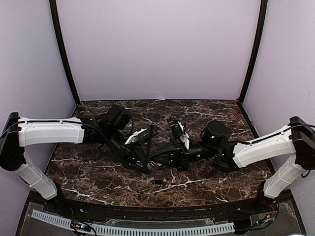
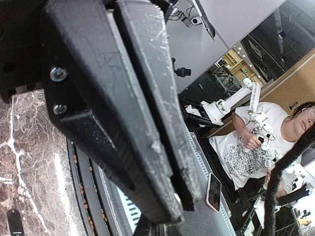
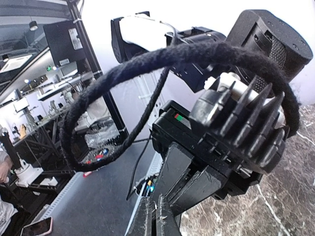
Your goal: Remove the keys from the keyring
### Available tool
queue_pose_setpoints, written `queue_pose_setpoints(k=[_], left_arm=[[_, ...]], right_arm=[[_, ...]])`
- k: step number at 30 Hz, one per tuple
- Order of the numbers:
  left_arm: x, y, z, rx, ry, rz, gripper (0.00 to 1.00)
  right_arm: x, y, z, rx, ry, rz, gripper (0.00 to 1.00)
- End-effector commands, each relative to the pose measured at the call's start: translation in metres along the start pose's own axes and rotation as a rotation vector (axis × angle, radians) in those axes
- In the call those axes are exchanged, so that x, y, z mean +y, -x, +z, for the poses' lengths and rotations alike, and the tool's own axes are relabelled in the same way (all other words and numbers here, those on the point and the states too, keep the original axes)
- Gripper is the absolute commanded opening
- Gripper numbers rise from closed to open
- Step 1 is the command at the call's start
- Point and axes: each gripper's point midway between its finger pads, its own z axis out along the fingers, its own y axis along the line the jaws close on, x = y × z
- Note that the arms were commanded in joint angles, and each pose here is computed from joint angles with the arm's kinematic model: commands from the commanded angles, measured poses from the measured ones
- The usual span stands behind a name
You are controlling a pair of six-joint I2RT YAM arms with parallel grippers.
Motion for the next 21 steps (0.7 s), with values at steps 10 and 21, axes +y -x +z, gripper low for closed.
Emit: queue_pose_setpoints(k=[10, 21], left_arm=[[0.003, 0.015, -0.016, -0.087, 0.037, 0.047, 0.00], [0.013, 0.024, -0.029, -0.159, 0.109, 0.062, 0.00]], right_arm=[[0.038, 0.033, 0.016, -0.242, 0.125, -0.111, 0.00], [0.035, 0.031, 0.012, -0.307, 0.022, -0.136, 0.00]])
